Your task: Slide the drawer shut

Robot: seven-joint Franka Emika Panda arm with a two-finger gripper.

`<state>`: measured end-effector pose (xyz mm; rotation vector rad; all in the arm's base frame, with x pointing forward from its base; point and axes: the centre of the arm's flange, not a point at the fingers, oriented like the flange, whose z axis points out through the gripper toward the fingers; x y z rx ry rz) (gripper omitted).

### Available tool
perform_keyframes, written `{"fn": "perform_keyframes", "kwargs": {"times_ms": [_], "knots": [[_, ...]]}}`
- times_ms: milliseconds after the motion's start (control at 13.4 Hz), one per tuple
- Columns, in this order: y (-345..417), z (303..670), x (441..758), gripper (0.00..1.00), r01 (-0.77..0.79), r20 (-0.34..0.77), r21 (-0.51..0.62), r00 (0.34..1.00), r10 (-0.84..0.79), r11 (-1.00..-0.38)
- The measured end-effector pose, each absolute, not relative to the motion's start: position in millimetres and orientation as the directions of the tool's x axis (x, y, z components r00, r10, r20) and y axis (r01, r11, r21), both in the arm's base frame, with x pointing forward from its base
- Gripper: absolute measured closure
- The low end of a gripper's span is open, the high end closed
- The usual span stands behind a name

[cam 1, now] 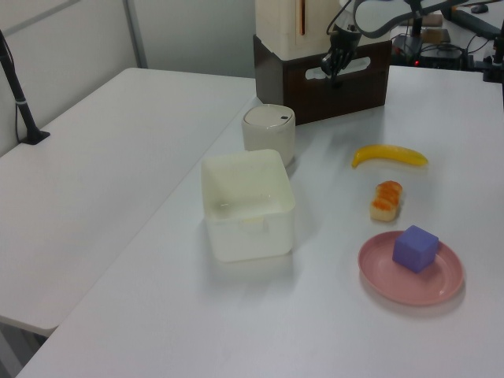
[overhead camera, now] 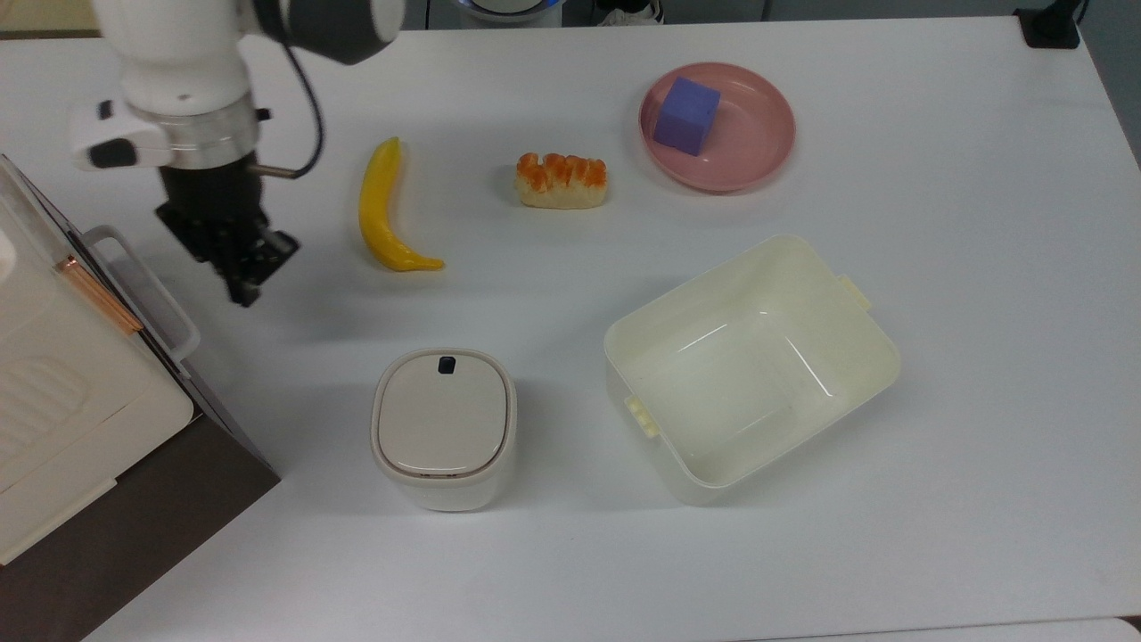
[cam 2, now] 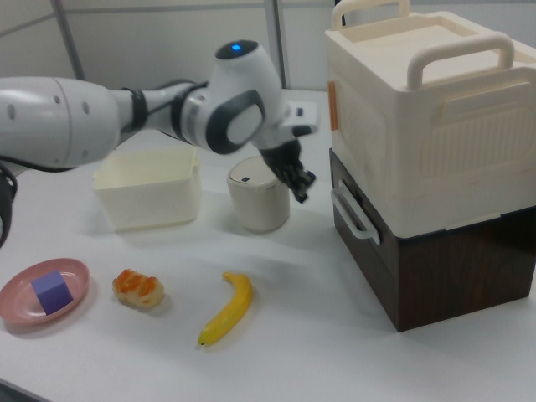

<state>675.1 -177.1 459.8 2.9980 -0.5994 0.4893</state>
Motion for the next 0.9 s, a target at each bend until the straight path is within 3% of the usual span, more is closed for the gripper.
{"fn": "perform_keyframes", "kwargs": {"times_ms": [373,597,896], "knots": [[-65,510,655,0.89,-0.204,0.165,0.006,0.966,-0.201,-0.979],[-29,547,632,0.88,-0.149,0.118,0.010,0.982,-0.147,-0.989],[-13,582,600,0.75,-0.125,0.059,0.022,0.991,-0.123,-0.992]]}}
